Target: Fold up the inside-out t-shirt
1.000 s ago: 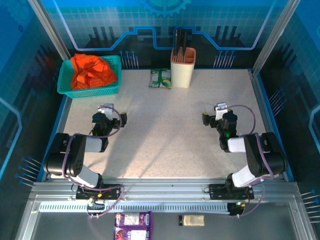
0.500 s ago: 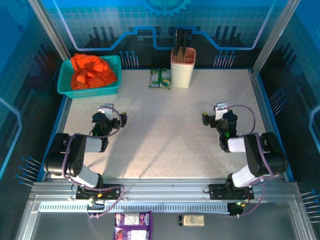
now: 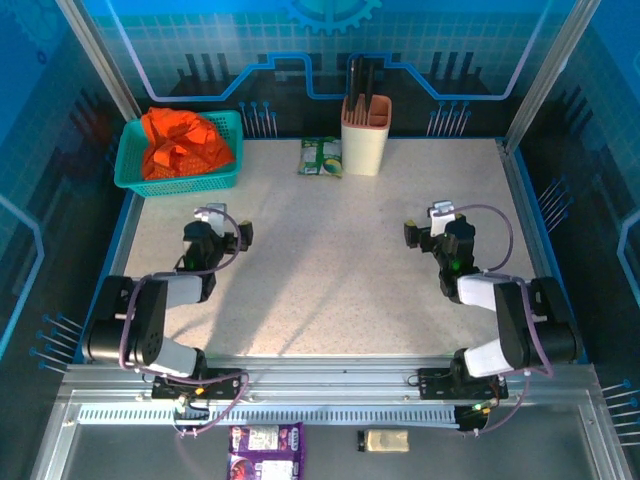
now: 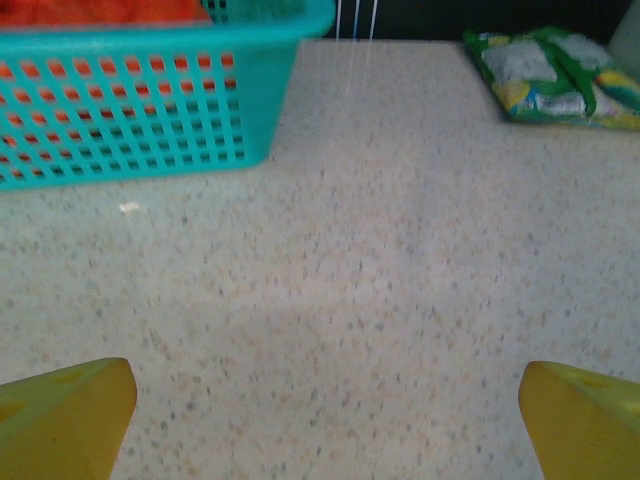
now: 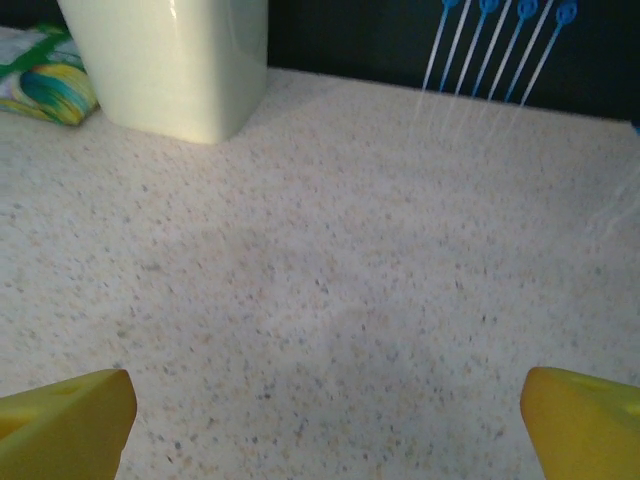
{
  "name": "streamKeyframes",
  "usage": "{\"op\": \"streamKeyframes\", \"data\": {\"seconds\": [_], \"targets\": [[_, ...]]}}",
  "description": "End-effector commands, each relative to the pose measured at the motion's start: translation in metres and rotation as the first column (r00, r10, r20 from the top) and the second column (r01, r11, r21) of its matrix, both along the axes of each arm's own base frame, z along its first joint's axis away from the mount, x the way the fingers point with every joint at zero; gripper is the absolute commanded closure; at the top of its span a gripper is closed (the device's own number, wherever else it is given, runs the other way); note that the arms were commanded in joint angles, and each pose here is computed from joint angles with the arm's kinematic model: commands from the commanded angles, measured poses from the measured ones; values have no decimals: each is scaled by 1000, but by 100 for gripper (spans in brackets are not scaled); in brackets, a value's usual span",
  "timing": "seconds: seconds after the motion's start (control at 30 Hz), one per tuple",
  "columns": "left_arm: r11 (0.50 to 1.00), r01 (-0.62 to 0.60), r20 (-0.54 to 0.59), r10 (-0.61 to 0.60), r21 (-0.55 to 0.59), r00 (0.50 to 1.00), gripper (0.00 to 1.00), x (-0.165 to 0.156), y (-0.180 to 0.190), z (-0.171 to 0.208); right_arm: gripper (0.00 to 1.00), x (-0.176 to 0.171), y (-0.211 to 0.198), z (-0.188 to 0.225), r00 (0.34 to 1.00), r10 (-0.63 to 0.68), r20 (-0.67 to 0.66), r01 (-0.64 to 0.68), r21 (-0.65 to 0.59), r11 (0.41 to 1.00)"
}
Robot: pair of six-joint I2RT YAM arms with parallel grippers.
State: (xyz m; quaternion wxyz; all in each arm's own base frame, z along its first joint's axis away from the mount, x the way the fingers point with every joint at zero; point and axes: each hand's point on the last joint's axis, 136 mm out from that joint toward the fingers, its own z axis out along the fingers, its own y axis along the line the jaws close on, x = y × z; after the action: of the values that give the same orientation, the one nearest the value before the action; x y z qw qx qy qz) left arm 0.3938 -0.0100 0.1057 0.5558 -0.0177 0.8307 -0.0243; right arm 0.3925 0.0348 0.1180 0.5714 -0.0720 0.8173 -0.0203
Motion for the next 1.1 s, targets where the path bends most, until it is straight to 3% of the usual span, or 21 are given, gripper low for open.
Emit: {"op": "streamKeyframes", "data": {"seconds": [0.0, 0.17, 0.37, 0.6, 0.87, 0.97, 1.07], "targets": [[998, -54, -20, 54, -10, 998, 1, 3, 7, 23, 0, 1, 14, 28, 999, 36, -8, -36, -35, 999], [981, -187, -59, 184, -44, 981, 1, 8, 25, 48, 1, 0, 31, 59, 997, 70, -23, -70, 10, 998], [950, -309, -263, 284, -55, 922, 1, 36, 52, 60, 0, 2, 48, 78, 991, 109, -75, -104, 67, 992], [915, -393, -402, 327, -91, 855, 1, 78, 92, 65, 0, -6, 65, 83, 983, 163, -87, -157, 70, 985], [880, -474, -463, 407, -32, 788, 1, 122, 142, 62, 0, -16, 70, 81, 976, 188, -108, -181, 72, 981], [874, -482, -479, 397, -62, 783, 9, 139, 156, 55, 0, -19, 70, 80, 977, 183, -109, -176, 75, 982], [867, -495, -505, 403, -56, 763, 11, 153, 167, 45, 0, -21, 69, 76, 977, 176, -118, -168, 74, 983]]}}
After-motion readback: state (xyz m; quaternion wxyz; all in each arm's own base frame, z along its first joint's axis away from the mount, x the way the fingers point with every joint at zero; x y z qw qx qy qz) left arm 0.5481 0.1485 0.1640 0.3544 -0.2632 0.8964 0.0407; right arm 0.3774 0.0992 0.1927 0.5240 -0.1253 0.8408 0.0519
